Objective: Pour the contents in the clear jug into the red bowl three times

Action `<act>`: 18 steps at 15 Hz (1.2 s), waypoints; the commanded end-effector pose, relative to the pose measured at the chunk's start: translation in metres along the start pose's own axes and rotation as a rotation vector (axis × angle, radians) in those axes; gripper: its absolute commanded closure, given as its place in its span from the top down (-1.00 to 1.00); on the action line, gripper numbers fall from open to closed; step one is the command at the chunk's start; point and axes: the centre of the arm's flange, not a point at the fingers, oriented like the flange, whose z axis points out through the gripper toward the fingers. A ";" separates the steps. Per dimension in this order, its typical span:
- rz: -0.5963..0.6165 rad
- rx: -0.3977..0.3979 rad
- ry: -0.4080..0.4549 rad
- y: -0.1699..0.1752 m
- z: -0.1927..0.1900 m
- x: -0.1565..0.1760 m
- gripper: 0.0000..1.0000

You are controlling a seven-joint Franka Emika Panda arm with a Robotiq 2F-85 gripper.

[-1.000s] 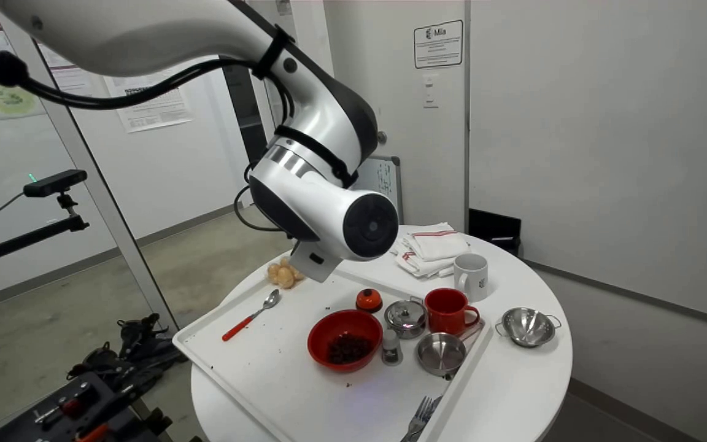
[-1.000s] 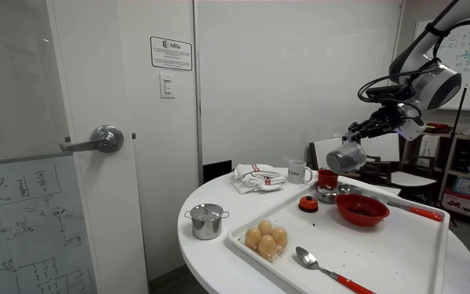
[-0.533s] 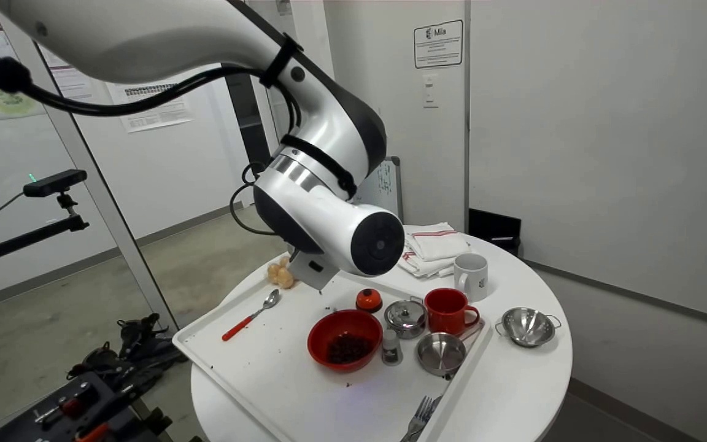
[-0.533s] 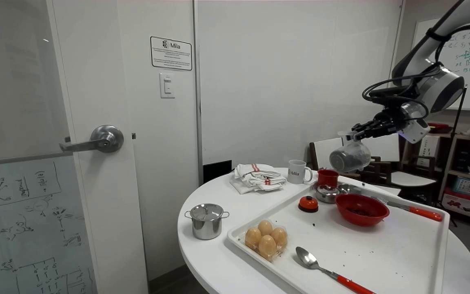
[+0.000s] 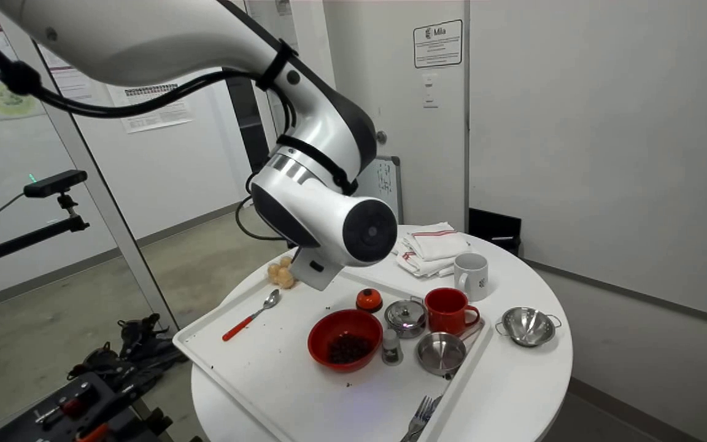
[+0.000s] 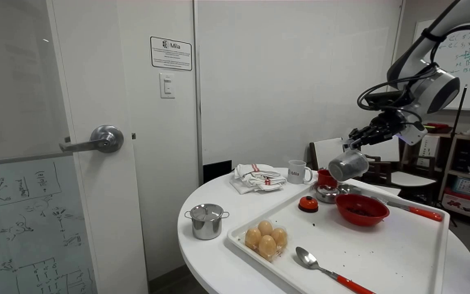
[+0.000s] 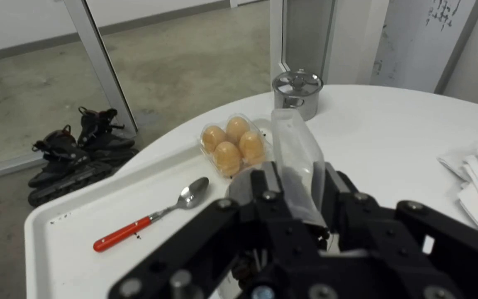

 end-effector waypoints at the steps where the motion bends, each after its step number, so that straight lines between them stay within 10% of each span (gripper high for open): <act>1: -0.043 0.021 0.193 0.009 0.031 -0.022 -0.80; 9: -0.233 -0.017 0.643 0.057 0.142 -0.061 -0.80; 18: -0.431 0.073 1.076 0.116 0.238 -0.028 -0.80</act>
